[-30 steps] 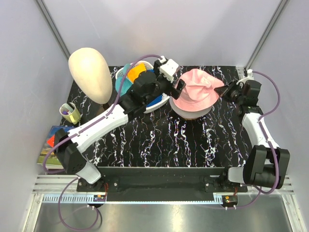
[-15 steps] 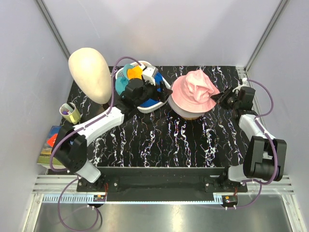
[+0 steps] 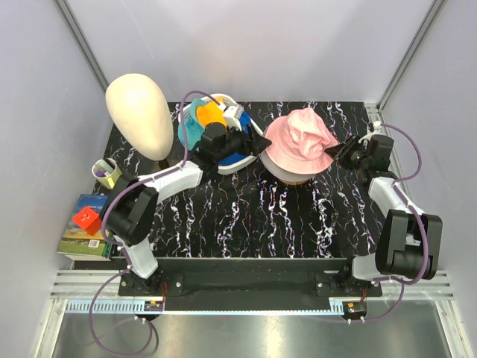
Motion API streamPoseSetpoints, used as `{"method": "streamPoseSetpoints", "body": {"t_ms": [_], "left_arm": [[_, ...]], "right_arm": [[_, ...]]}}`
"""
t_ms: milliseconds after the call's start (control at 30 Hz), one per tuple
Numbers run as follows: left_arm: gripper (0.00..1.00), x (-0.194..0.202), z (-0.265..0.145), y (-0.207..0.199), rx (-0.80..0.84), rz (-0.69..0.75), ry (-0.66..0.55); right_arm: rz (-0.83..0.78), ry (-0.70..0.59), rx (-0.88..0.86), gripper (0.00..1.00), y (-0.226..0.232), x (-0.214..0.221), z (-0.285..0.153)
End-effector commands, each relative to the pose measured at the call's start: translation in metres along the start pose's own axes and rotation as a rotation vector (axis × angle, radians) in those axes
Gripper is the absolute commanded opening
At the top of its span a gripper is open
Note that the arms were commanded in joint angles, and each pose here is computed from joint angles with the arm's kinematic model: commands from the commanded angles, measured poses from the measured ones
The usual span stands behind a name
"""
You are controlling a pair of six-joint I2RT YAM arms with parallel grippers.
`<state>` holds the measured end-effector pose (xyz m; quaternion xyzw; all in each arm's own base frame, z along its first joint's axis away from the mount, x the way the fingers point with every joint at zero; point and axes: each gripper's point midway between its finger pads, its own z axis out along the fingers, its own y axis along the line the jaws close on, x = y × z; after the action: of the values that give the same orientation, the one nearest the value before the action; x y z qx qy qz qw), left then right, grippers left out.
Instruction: Stack the hats
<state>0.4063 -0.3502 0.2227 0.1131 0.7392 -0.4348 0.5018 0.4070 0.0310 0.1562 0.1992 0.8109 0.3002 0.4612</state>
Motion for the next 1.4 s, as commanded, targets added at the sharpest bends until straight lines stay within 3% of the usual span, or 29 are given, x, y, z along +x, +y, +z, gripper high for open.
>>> {"method": "streamPoseSetpoints", "body": {"t_ms": [0, 633, 733, 767, 867, 967, 1000, 1200, 1367], "left_arm": [[0.68, -0.022, 0.011, -0.017, 0.070, -0.029, -0.052], [0.61, -0.002, 0.028, -0.012, 0.114, -0.116, -0.007], [0.54, -0.007, 0.028, -0.017, 0.145, -0.134, -0.037], [0.44, -0.004, 0.028, -0.017, 0.148, -0.139, -0.036], [0.29, -0.006, 0.029, -0.017, 0.154, -0.157, -0.058], [0.24, -0.008, 0.029, -0.017, 0.156, -0.167, -0.070], [0.17, -0.009, 0.030, -0.016, 0.154, -0.168, -0.074], [0.00, -0.011, 0.029, -0.015, 0.150, -0.173, -0.078], [0.00, -0.015, 0.027, -0.012, 0.144, -0.181, -0.095]], "right_arm": [[-0.036, -0.015, -0.032, 0.34, 0.006, -0.004, -0.003], [-0.051, -0.024, -0.059, 0.39, 0.014, -0.007, -0.009], [-0.051, -0.025, -0.061, 0.42, 0.015, -0.007, -0.009], [-0.051, -0.025, -0.061, 0.44, 0.015, -0.007, -0.010], [-0.054, -0.026, -0.054, 0.52, 0.015, -0.006, -0.012], [-0.059, -0.027, -0.046, 0.58, 0.013, -0.004, -0.014], [-0.061, -0.033, -0.044, 0.59, 0.013, -0.005, -0.016], [-0.061, -0.025, -0.002, 0.64, 0.000, 0.001, -0.014], [-0.041, -0.009, 0.010, 0.56, -0.011, 0.007, -0.007]]}}
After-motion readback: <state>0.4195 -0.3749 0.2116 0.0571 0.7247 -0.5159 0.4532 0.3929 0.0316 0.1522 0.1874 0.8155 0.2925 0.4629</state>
